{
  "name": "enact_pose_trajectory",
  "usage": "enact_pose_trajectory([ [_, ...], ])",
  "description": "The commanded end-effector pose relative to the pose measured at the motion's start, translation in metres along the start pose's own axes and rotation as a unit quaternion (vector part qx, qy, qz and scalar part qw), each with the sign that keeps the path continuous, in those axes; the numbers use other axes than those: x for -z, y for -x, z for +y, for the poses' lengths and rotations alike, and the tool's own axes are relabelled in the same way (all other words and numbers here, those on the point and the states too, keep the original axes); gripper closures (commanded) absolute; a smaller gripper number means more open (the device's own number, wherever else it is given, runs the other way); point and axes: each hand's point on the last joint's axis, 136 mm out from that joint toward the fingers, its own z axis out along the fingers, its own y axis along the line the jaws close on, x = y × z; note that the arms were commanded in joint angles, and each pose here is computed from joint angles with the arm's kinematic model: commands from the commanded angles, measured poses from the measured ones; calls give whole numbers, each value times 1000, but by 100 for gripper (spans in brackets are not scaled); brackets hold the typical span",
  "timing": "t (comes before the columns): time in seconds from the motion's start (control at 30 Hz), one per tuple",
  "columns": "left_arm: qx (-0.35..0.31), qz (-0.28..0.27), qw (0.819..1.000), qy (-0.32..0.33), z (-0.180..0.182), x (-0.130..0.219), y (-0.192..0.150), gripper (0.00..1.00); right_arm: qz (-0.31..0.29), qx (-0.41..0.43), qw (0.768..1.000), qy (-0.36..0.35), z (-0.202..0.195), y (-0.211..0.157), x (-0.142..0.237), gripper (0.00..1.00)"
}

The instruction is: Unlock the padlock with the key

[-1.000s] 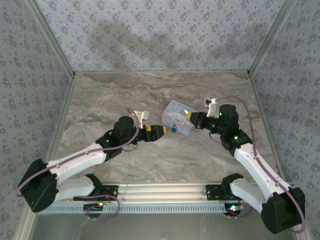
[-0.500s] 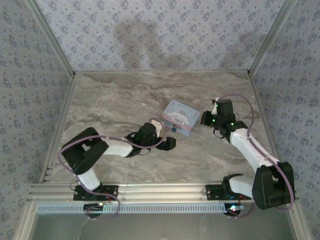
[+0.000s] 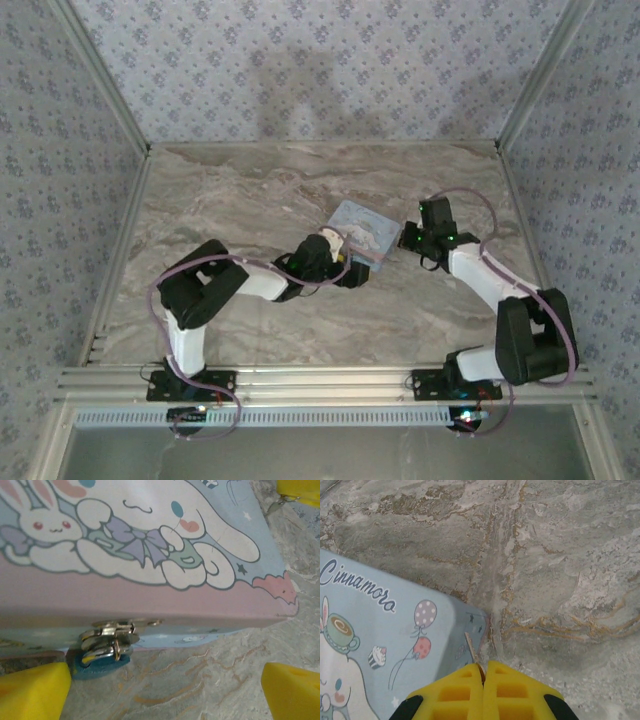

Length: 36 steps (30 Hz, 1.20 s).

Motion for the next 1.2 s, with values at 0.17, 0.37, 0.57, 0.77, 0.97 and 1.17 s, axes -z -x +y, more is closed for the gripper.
enact_pose_trajectory([
  [0.17,-20,-13,1000,6,3,-15,9,2,-29,3,1000,3,12,30,-9,100],
  [0.37,-21,-4,1000,-3,-1,-24,7,7,-27,2,1000,9,15,34,-17,100],
  [0.57,-27,16,995,-91,-30,-26,1,23,-20,5,1000,10,17,35,-24,100],
  [0.77,-16,-4,993,-120,-37,-21,3,26,-16,3,1000,12,17,33,-28,100],
  [0.97,15,-29,990,-134,-35,-20,6,28,-16,2,1000,15,19,32,-28,100],
  [1.17,37,-45,990,-127,-27,-24,4,26,-17,3,1000,15,19,32,-27,100],
])
